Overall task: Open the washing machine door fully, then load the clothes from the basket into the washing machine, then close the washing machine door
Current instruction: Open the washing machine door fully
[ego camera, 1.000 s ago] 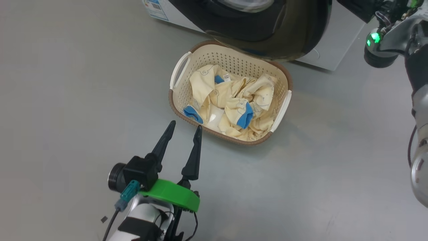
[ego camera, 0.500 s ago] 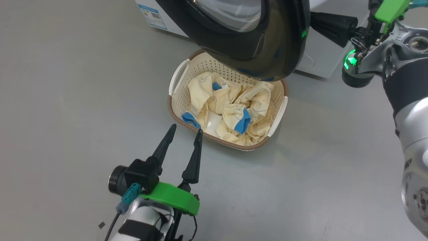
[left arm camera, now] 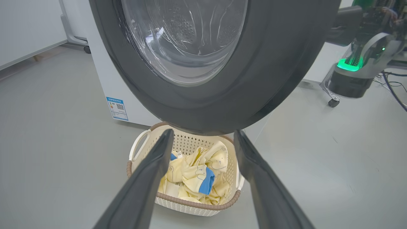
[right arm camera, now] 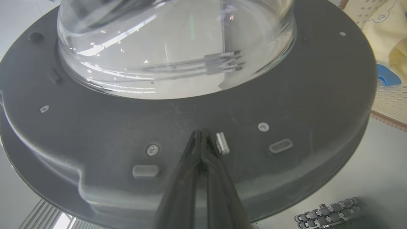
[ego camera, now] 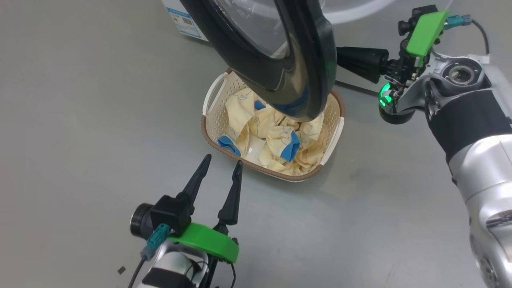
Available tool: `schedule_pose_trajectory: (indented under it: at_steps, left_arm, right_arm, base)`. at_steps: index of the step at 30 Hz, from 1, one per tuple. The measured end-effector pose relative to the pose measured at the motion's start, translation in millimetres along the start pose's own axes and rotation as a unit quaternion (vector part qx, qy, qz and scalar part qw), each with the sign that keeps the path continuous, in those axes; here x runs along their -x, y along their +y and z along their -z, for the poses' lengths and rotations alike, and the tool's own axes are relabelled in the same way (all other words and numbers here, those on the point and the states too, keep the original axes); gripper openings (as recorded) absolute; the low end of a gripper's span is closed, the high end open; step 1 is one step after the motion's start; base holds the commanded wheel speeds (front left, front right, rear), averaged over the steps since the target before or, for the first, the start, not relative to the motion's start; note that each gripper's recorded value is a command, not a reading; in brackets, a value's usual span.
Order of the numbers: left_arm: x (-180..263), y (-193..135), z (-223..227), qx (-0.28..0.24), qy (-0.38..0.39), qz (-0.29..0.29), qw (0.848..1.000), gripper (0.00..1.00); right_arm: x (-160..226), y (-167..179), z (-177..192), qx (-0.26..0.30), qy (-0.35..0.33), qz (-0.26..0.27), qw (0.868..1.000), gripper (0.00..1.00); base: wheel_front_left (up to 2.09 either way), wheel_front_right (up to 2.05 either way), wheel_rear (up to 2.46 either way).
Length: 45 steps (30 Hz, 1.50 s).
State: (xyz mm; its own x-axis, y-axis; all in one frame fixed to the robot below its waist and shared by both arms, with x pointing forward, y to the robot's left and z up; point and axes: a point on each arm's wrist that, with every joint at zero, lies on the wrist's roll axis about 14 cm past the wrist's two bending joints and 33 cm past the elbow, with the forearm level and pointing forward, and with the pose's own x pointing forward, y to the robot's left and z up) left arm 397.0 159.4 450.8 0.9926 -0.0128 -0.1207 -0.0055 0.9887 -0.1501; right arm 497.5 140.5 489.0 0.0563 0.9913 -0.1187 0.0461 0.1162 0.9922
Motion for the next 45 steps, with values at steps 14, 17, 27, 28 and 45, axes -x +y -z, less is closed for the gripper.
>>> schedule_pose_trajectory:
  at_steps: [14,17,27,28,45]
  left_arm:
    - [2,2,-3,-0.001,-0.005,-0.003,1.0,1.0]
    - [3,2,-5,-0.001,-0.007,-0.003,1.0,1.0]
    - [6,4,-7,-0.003,-0.01,-0.007,1.0,1.0]
    - [6,4,-7,-0.003,-0.009,-0.008,1.0,1.0]
    - [10,0,-9,0.001,-0.012,-0.003,1.0,1.0]
  right_arm:
    - [-28,10,48,0.014,0.069,-0.017,0.997,0.0]
    - [-35,13,62,0.016,0.087,-0.02,0.996,0.0]
    - [-52,17,99,0.016,0.131,-0.028,0.991,0.0]
    - [-52,17,100,0.014,0.131,-0.027,0.991,0.0]
    - [-45,21,100,0.013,0.11,-0.02,0.994,0.0]
  base:
    - [0.0,0.0,0.0]
    - [0.0,0.0,0.0]
    - [0.0,0.0,0.0]
    - [0.0,0.0,0.0]
    - [0.0,0.0,0.0]
